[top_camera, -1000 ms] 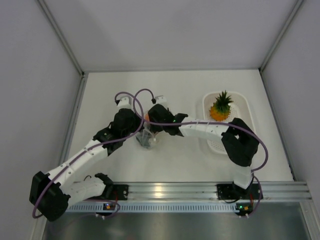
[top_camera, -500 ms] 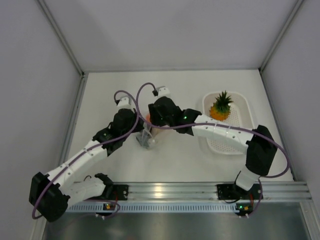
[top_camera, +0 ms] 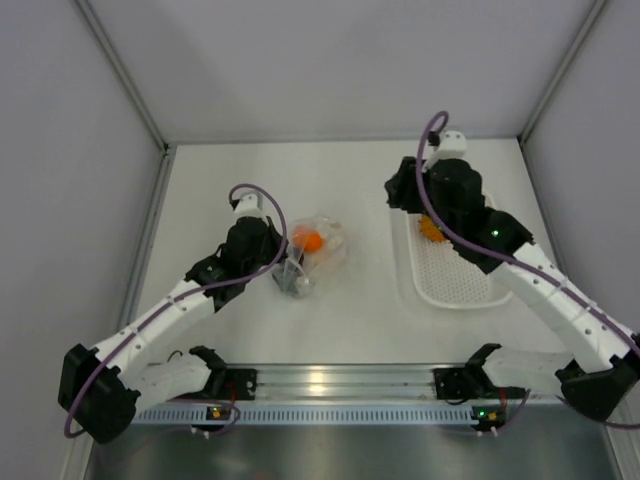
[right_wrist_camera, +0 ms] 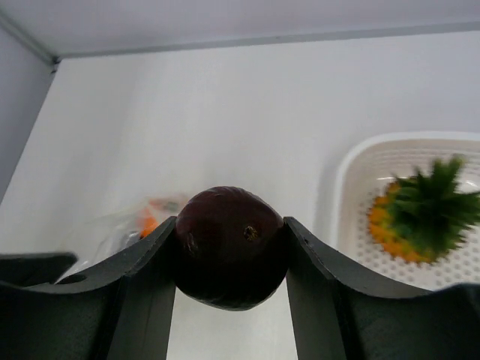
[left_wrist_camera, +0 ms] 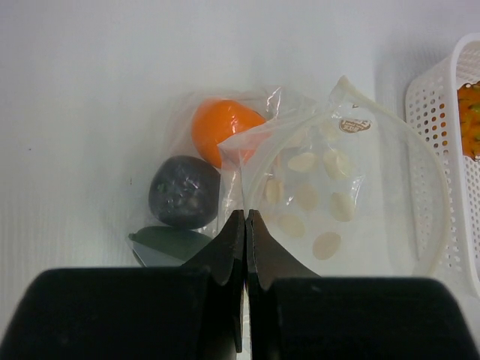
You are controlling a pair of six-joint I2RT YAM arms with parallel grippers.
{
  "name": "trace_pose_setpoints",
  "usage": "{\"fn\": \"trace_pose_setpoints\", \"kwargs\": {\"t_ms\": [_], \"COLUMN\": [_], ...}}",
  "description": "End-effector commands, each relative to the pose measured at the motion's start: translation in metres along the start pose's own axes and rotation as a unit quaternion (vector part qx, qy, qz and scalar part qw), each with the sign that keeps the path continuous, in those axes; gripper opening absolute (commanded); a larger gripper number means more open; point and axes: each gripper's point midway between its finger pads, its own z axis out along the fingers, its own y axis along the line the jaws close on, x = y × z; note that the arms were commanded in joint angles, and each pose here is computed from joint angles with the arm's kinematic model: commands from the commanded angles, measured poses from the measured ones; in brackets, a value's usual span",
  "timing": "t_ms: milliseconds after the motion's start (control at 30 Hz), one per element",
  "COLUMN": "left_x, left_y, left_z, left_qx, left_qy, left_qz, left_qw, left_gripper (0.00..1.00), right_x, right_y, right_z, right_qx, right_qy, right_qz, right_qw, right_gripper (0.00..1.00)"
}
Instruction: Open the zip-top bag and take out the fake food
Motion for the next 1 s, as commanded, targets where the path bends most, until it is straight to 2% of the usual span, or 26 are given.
{"fn": "trace_pose_setpoints", "kwargs": {"t_ms": [0,167,300,667,867,967], "left_x": [-0.024,-0.023,-0.02,-0.022,-0.024,-0.027], "left_y": [-0.015,-0.022,-0.024,-0.027,-0.037,-0.038], "left_z": [-0.007,-0.009,-0.009,-0.017,-0.024,-0.027], "left_qx": [0.028,0.044,0.05,0.064,0.085,0.089], "left_qy": [-0.033,-0.025,-0.018,-0.017,-0.007,-0.011], "left_qz": [-0.004,-0.001,0.002,-0.001,0.009,0.006], "left_qw": [0.999,0.999,0.999,0.998,0.996,0.996], "left_gripper": [0.0,0.0,0.0,0.0,0.0,0.0], "right_x": [0.008,0.026,0.051,0.107,0.12,0.122], "right_y": [-0.078,-0.183,-0.233,-0.289,-0.292,-0.291], "right_z": [-0.013,-0.021,-0.024,0.003,0.012,0.011], "right_qx": [0.098,0.252,0.315,0.357,0.343,0.34], "right_qy": [0.004,0.026,0.051,0.106,0.135,0.14], "right_qz": [-0.009,0.007,0.028,0.067,0.072,0.069], "right_qw": [0.995,0.967,0.947,0.926,0.927,0.927], "right_gripper": [0.34,0.35,0.38,0.43,0.54,0.64]}}
